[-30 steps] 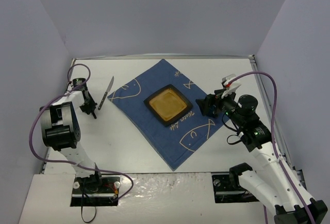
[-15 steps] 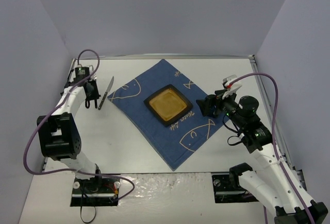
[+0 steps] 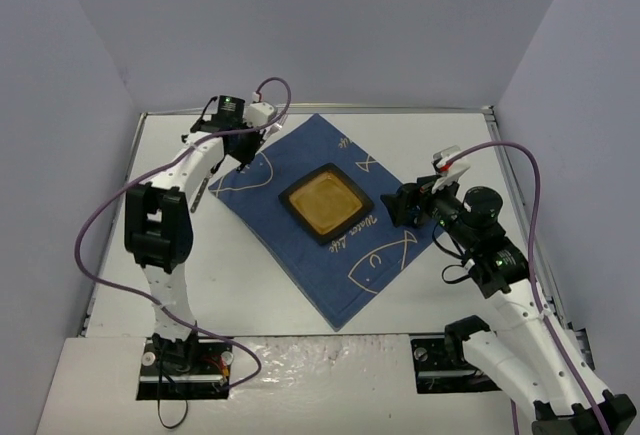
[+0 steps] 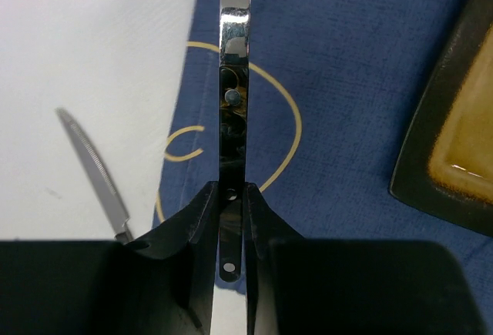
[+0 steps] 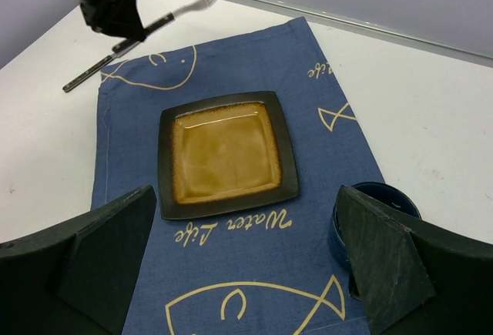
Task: Set the dinner table for one person
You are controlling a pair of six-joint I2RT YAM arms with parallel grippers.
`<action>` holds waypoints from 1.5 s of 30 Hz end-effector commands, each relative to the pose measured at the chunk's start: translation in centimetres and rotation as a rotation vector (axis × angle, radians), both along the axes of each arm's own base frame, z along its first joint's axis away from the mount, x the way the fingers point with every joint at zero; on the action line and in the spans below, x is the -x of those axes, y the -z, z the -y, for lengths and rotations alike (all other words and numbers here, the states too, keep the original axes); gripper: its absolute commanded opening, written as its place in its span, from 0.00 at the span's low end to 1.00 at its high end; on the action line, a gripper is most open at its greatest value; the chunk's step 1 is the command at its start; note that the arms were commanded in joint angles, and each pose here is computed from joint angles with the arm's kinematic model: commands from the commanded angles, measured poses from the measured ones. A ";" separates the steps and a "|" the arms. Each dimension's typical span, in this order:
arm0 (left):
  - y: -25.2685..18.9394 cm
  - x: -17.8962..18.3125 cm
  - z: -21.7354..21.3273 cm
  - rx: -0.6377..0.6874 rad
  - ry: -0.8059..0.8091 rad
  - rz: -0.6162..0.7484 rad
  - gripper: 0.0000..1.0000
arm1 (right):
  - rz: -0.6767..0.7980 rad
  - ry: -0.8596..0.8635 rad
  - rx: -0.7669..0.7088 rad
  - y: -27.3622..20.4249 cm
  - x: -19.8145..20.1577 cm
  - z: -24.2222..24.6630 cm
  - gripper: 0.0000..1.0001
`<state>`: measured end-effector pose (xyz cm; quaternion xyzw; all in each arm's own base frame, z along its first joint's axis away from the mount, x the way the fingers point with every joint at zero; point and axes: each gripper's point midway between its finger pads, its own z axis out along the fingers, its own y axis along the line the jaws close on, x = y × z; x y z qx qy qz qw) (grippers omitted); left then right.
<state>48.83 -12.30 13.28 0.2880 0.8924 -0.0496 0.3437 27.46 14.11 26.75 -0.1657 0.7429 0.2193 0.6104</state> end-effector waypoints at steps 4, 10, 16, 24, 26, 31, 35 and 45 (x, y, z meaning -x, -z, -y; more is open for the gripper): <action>-1.0 -2.5 3.3 0.032 0.148 0.054 0.00 | 0.075 -0.002 -0.032 -2.9 0.5 0.0 1.00; 0.4 -3.2 4.6 0.063 0.144 0.044 0.00 | 0.062 0.016 -0.033 -2.6 0.7 0.4 1.00; 2.3 -2.9 4.8 0.066 0.153 0.021 0.00 | 0.054 0.014 -0.042 -2.8 0.9 0.4 1.00; 4.4 -2.1 5.1 0.048 0.175 -0.026 0.00 | 0.052 0.031 -0.036 -2.7 0.9 0.7 1.00; 4.9 -1.9 4.9 0.039 0.170 -0.042 0.00 | 0.047 0.030 -0.036 -2.6 0.9 0.7 1.00; 5.7 -1.6 4.6 0.024 0.167 -0.057 0.00 | 0.048 0.027 -0.037 -2.7 0.9 0.6 1.00; 6.1 -1.3 4.4 0.014 0.164 -0.067 0.00 | 0.048 0.027 -0.034 -2.7 0.9 0.6 1.00; 7.1 -1.5 4.2 -0.003 0.159 -0.078 0.00 | 0.041 0.025 -0.033 -2.4 1.0 0.6 1.00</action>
